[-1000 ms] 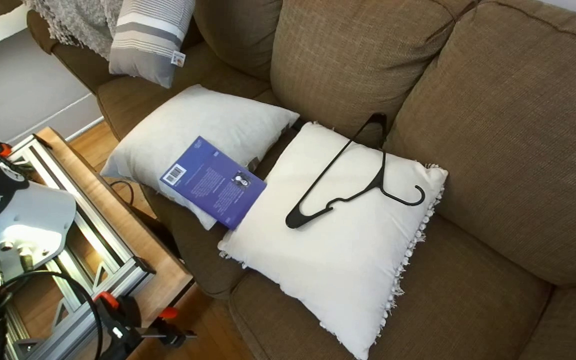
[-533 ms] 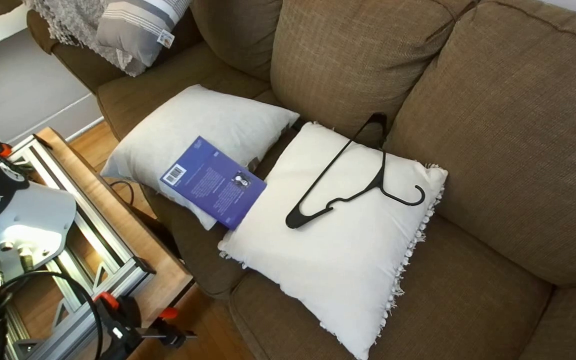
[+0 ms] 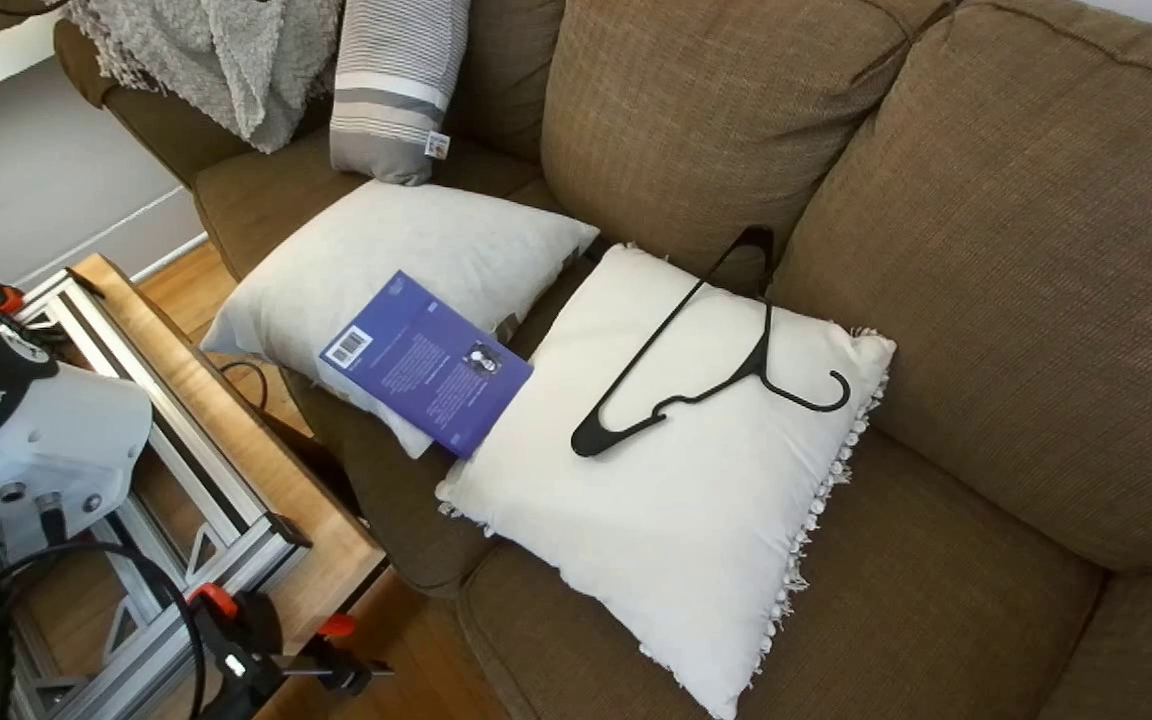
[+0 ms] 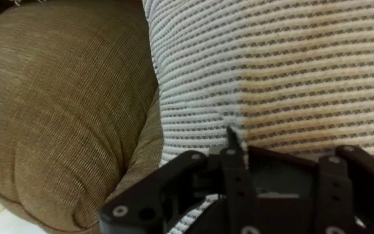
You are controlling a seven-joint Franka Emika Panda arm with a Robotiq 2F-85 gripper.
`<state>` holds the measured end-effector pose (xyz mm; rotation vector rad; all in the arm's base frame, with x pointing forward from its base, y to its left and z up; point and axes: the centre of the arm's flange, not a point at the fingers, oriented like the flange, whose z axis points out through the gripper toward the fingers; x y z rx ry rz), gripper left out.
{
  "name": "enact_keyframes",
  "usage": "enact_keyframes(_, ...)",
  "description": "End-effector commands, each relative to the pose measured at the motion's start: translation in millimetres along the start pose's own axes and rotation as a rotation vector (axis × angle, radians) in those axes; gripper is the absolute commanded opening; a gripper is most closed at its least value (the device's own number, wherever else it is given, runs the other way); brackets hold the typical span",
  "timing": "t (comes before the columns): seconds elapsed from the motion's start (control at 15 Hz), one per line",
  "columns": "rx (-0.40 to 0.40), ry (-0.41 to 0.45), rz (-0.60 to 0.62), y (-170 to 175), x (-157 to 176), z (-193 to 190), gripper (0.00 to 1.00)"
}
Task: Pick up the gray pillow and lay it vertically onto the far left first top cushion on the back rest of the chair
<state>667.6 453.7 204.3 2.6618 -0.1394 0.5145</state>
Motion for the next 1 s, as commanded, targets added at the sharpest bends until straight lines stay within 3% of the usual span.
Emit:
enact_keyframes(0.0,0.099,-0.079,-0.035,-44.6,48.2,-7.3,0.00)
enact_keyframes(0.07,0.124,-0.099,-0.043,-43.3,47.1,-15.6,0.25)
enact_keyframes(0.2,0.160,-0.132,-0.068,-40.5,42.5,-30.7,0.32)
enact_keyframes(0.47,0.190,-0.139,-0.184,-8.6,9.4,-91.6,0.63)
enact_keyframes(0.6,0.130,-0.144,-0.264,17.0,-16.2,-116.4,0.79)
enact_keyframes(0.73,0.020,-0.158,-0.198,48.2,-35.3,-129.8,0.92)
enact_keyframes(0.87,0.052,-0.139,-0.218,77.9,-48.1,-135.6,1.00)
enact_keyframes(0.93,0.052,-0.147,-0.201,21.0,-2.9,-141.2,0.91)
